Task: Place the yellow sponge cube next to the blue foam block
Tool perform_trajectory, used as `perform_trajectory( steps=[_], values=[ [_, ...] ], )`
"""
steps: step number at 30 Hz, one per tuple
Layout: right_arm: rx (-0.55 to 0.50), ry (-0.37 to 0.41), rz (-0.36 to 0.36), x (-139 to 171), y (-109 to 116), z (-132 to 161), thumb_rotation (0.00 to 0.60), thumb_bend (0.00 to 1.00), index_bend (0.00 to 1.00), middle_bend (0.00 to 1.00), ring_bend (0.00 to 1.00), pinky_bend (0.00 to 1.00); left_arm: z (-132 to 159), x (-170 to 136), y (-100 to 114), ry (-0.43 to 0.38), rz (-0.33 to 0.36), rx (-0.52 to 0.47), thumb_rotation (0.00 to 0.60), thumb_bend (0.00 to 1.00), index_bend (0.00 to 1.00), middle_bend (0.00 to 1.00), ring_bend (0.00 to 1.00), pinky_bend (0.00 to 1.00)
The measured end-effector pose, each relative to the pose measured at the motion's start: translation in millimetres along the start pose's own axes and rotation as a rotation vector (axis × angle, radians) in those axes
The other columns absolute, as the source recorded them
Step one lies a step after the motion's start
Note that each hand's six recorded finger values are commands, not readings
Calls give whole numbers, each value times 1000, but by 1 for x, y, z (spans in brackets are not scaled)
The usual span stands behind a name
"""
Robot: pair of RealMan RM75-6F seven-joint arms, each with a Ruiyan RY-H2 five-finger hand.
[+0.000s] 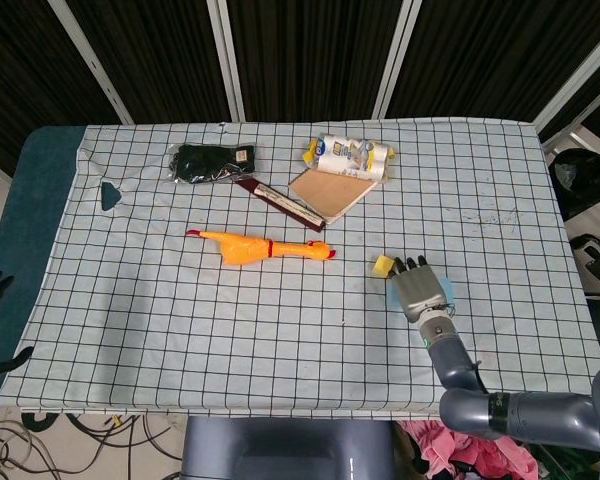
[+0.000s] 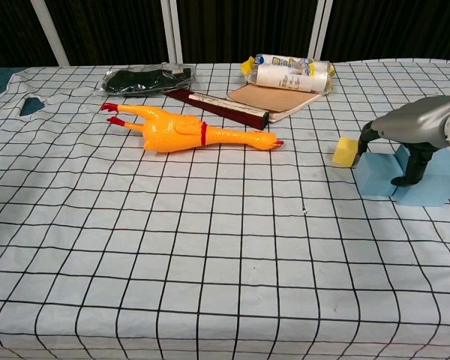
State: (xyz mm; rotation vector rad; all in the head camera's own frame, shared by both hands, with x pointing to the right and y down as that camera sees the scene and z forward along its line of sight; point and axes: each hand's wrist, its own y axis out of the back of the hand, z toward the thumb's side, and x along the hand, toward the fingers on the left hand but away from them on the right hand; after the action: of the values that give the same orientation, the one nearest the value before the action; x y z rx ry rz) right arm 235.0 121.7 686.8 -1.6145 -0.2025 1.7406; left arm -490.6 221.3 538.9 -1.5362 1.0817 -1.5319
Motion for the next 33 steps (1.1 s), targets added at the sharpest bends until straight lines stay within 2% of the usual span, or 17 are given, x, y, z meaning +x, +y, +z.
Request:
perform_trajectory(
  steps=[18,20,25,28,33],
  values=[
    [15,-5,19,3,-1,0,600,317,233,42,84,89,0,0,0,1,-1,1,600,139,82,35,0,0],
    [15,-3,17,3,0,1,600,312,218,40,82,90,0,0,0,2,-1,2,600,138,82,36,0,0],
    [10,-5,19,3,2,3,600,248,112,24,63,90,-1,-1,0,2,-2,1,600,138,82,35,0,0],
    [0,-10,26,4,6,5,600,227,100,22,63,90,-1,-1,0,3,-2,2,600,138,82,34,0,0],
    [-45,-30,20,3,26,10,600,218,96,22,63,90,-1,-1,0,1,-3,-1,600,139,82,33,0,0]
  ],
)
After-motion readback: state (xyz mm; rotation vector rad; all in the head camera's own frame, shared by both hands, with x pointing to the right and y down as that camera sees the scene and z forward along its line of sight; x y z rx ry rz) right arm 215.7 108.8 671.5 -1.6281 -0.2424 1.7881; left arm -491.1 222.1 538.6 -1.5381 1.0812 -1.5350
